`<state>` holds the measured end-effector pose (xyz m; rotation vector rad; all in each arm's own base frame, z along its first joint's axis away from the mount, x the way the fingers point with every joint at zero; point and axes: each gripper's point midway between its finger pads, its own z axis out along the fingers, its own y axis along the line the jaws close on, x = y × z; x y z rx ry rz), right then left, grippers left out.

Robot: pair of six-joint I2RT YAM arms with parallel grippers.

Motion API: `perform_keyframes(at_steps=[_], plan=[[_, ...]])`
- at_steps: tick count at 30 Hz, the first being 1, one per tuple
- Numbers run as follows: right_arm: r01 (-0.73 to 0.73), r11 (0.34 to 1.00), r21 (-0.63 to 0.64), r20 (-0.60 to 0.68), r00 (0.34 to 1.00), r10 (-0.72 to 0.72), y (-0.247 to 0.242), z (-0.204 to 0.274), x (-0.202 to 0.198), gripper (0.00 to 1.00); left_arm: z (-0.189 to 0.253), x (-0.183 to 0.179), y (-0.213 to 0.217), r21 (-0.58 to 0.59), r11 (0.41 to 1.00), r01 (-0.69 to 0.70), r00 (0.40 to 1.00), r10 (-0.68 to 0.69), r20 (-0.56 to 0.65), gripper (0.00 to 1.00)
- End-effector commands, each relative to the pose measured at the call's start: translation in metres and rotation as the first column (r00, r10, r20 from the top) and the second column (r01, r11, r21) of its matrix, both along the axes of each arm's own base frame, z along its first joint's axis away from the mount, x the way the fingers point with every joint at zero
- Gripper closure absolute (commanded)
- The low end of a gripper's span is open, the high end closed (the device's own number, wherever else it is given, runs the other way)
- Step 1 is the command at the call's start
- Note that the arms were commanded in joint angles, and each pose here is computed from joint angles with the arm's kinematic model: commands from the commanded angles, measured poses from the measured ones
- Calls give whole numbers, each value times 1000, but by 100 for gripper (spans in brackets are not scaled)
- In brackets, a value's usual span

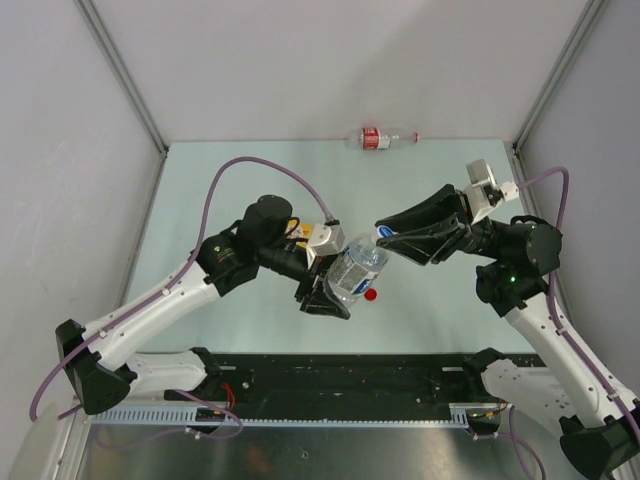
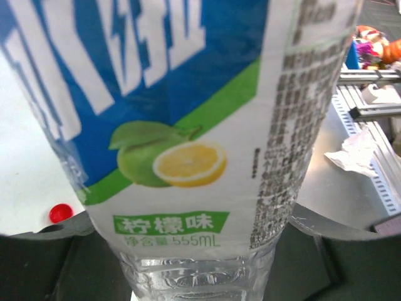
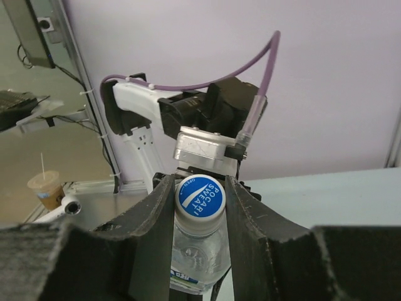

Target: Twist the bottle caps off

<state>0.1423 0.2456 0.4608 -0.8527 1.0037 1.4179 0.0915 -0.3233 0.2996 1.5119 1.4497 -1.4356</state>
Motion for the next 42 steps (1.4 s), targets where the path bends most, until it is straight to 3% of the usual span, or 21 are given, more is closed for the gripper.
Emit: perform_keyframes(at_steps=[1,12,14,16,18,22,30,42], plan=[[-8,999,-47,39,999,9,6,-19,3,100,45,-28,4,-179,959,219,971,-197,132,92],[73,997,8,-19,997,-73,7,-10,19,97,33,2,-4,-134,990,49,988,-28,153,95],[109,994,20,-50,993,-108,5,-8,24,87,30,11,-5,-120,993,-4,986,23,163,95],[147,989,30,-71,987,-145,2,-7,28,66,25,23,-6,-104,992,-72,981,89,174,95],[180,983,40,-87,980,-176,-2,-4,31,50,21,35,-7,-89,987,-137,971,151,187,95],[235,970,67,-106,968,-227,-10,2,33,29,15,57,-5,-64,965,-254,940,262,221,95],[374,922,101,-187,917,-352,-26,8,48,2,5,100,9,-32,873,-487,825,472,309,94],[492,869,54,-353,823,-445,-30,-10,86,1,-12,140,33,1,648,-762,561,660,500,94]])
